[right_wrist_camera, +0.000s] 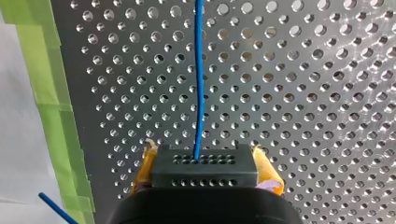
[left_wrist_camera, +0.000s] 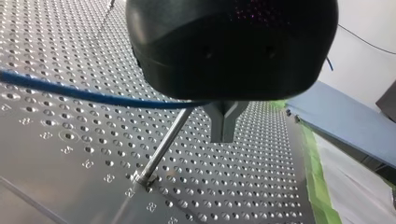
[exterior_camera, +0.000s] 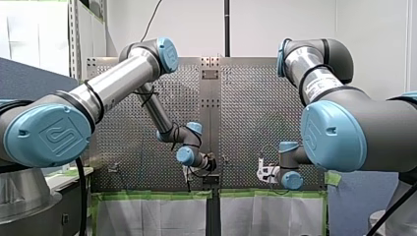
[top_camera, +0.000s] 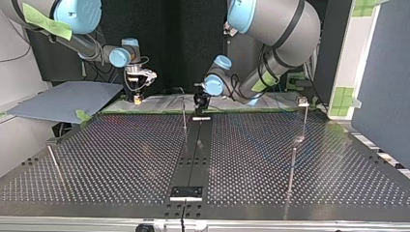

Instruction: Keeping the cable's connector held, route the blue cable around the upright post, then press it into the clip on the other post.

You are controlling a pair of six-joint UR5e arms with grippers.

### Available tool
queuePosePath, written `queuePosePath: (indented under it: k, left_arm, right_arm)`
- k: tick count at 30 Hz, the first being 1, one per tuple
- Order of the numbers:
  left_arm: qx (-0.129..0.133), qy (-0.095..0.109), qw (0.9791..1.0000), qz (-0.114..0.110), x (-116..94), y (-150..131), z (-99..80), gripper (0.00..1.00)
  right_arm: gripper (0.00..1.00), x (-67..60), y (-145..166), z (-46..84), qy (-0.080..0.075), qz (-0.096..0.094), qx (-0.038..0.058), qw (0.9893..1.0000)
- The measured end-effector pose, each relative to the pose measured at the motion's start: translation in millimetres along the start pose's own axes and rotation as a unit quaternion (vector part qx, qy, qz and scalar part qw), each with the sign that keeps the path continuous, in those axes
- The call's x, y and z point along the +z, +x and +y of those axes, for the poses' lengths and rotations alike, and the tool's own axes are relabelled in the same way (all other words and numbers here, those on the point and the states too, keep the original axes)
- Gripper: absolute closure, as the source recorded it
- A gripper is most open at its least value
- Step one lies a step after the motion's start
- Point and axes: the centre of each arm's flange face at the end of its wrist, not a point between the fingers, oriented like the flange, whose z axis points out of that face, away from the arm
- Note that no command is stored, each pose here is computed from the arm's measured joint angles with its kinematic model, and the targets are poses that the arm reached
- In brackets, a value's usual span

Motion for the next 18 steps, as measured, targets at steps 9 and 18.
queuePosePath:
  k: [9, 18]
  left_arm:
    - [-0.015, 0.02, 0.9996, -0.013, 9.1, -14.2, 4.0, 0.99]
    - [-0.032, 0.034, 0.9985, -0.028, 21.1, -35.2, 1.3, 0.99]
  right_arm:
    - [1.0, 12.0, 8.1, 4.0, -0.002, 0.007, 0.0015, 1.0]
    - [1.0, 24.7, 17.0, 9.8, -0.005, 0.011, 0.0009, 0.9999]
